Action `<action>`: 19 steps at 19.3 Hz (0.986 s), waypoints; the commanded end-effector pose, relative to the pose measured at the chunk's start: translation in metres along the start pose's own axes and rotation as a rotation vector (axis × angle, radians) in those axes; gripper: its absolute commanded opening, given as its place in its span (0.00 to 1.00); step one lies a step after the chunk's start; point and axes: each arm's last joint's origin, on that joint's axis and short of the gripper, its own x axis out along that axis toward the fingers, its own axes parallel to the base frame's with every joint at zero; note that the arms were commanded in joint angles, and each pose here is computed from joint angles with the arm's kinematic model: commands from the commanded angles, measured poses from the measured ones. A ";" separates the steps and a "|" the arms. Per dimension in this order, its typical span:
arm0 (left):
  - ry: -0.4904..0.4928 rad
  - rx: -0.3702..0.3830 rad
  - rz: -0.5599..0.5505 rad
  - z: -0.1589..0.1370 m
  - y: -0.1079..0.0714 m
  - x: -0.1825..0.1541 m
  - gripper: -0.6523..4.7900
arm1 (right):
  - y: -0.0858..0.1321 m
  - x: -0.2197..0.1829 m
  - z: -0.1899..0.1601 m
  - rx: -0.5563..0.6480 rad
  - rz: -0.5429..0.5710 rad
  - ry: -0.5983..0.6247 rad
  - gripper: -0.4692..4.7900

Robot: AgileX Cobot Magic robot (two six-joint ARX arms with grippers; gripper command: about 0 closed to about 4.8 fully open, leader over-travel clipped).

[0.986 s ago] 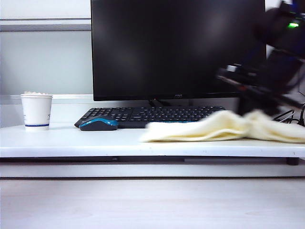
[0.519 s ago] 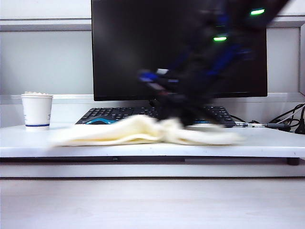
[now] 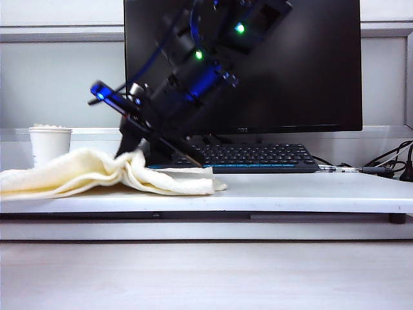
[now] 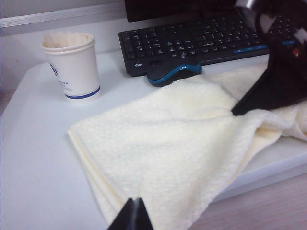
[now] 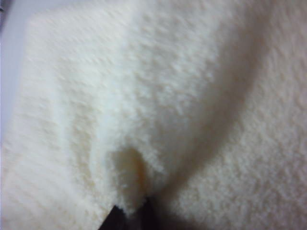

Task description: Wipe the tabletop with a clean cloth to remove dust and stains.

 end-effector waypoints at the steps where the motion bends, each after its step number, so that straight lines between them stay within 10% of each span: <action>1: -0.012 0.001 -0.001 0.001 0.000 0.000 0.11 | -0.002 -0.002 0.000 0.007 -0.015 0.019 0.08; 7: -0.012 -0.016 -0.001 0.001 0.000 0.000 0.11 | -0.005 -0.006 -0.004 0.007 -0.073 0.059 1.00; 19: -0.012 -0.016 0.000 0.001 0.000 0.000 0.11 | 0.026 -0.085 0.028 -0.145 -0.155 -0.187 1.00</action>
